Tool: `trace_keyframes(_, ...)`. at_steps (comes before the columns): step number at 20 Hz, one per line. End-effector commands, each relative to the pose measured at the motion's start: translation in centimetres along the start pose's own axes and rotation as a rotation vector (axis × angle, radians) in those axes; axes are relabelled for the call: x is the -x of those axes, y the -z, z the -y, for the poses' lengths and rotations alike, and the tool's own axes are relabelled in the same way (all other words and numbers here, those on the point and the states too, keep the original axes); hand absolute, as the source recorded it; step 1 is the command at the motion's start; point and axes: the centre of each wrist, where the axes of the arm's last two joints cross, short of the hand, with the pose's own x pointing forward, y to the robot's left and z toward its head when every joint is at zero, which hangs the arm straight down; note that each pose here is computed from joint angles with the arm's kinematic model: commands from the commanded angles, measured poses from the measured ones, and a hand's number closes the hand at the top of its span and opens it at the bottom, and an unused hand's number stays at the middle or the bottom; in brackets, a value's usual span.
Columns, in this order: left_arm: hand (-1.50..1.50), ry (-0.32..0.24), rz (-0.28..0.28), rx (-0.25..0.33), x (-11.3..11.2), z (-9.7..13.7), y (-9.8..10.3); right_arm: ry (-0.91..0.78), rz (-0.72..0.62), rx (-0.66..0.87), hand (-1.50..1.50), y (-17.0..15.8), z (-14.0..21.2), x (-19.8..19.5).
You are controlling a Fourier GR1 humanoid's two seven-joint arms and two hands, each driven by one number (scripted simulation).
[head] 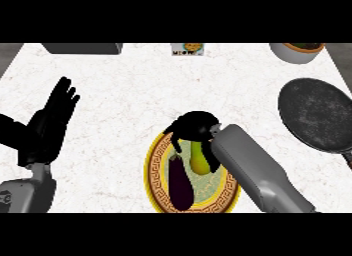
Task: Pick the pear from the plate and place it in the pan
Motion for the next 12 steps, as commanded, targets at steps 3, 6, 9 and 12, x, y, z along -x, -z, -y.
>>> trace_keyframes(3,0.00,0.000,-0.011,0.003,-0.4,-0.5,1.2,0.037,0.066,0.012,1.50,1.5,-2.1,-0.1)
trace_keyframes(6,0.00,0.012,-0.002,0.013,0.0,0.6,-1.4,0.070,0.083,0.031,1.50,1.2,-1.4,0.0)
trace_keyframes(9,0.00,-0.004,-0.003,0.002,-0.5,-0.3,0.9,0.091,0.090,0.069,1.50,0.9,-0.8,0.5)
trace_keyframes(12,0.00,0.007,0.018,-0.031,-0.4,0.6,-0.6,0.081,0.075,0.193,1.50,-0.9,0.4,1.0)
